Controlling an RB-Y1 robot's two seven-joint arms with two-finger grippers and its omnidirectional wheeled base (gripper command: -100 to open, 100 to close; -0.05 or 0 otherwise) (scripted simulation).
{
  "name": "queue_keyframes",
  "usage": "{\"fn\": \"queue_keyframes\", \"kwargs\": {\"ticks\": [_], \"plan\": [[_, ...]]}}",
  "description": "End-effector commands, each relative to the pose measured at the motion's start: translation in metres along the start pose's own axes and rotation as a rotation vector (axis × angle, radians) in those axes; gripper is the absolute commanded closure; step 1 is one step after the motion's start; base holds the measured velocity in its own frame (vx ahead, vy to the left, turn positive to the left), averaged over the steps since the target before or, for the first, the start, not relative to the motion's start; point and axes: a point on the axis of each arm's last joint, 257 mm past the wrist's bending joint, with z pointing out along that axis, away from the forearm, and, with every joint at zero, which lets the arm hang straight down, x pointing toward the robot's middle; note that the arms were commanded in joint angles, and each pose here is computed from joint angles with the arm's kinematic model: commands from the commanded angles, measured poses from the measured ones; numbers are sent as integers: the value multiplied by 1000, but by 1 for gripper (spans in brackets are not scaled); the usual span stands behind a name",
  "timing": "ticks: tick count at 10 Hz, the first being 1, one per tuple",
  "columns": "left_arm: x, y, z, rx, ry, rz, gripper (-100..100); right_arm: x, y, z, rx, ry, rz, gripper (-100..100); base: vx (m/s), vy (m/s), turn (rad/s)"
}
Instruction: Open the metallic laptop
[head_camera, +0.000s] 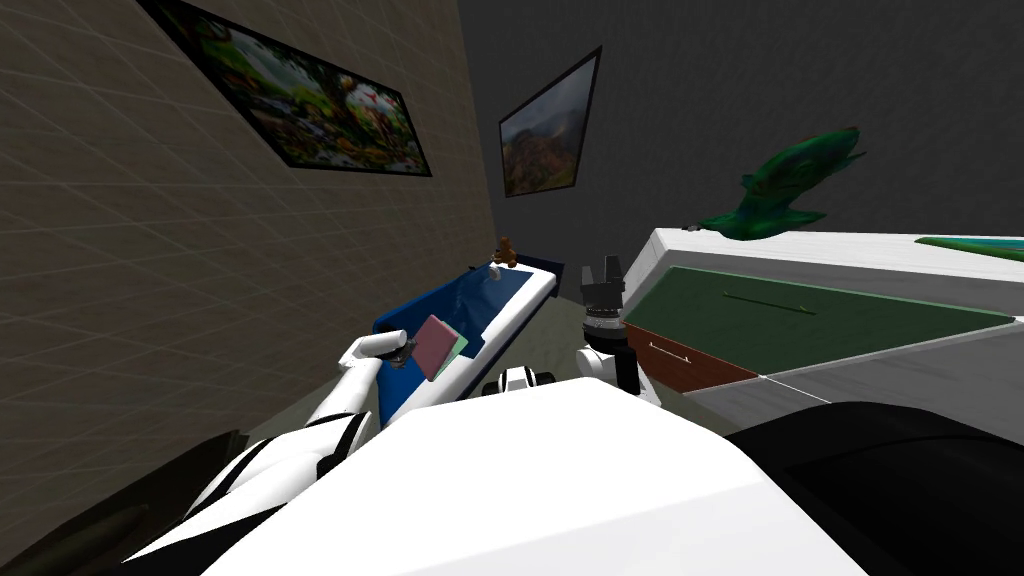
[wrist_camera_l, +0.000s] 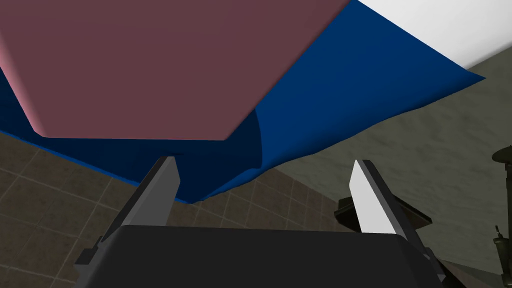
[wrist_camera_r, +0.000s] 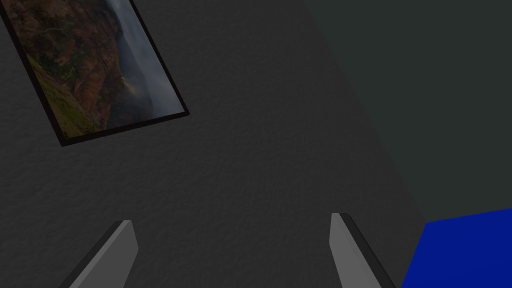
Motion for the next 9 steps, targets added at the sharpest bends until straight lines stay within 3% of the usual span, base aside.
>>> {"fn": "queue_keyframes", "kwargs": {"ticks": [1,3,4,8,9], "plan": [[-6,5,-3,-54,26,8,-100,0,0,0,0,0,0,0,-17,12,-45],[-15,2,-13,-94,55,20,-100,0,0,0,0,0,0,0,-16,13,-76],[-14,10,-10,-112,62,13,-100,0,0,0,0,0,0,0,-12,15,-40],[-22,12,-25,-176,117,18,-100,0,0,0,0,0,0,0,-8,14,-55],[-21,17,-23,-188,122,13,-100,0,0,0,0,0,0,0,-9,16,-33]]}}
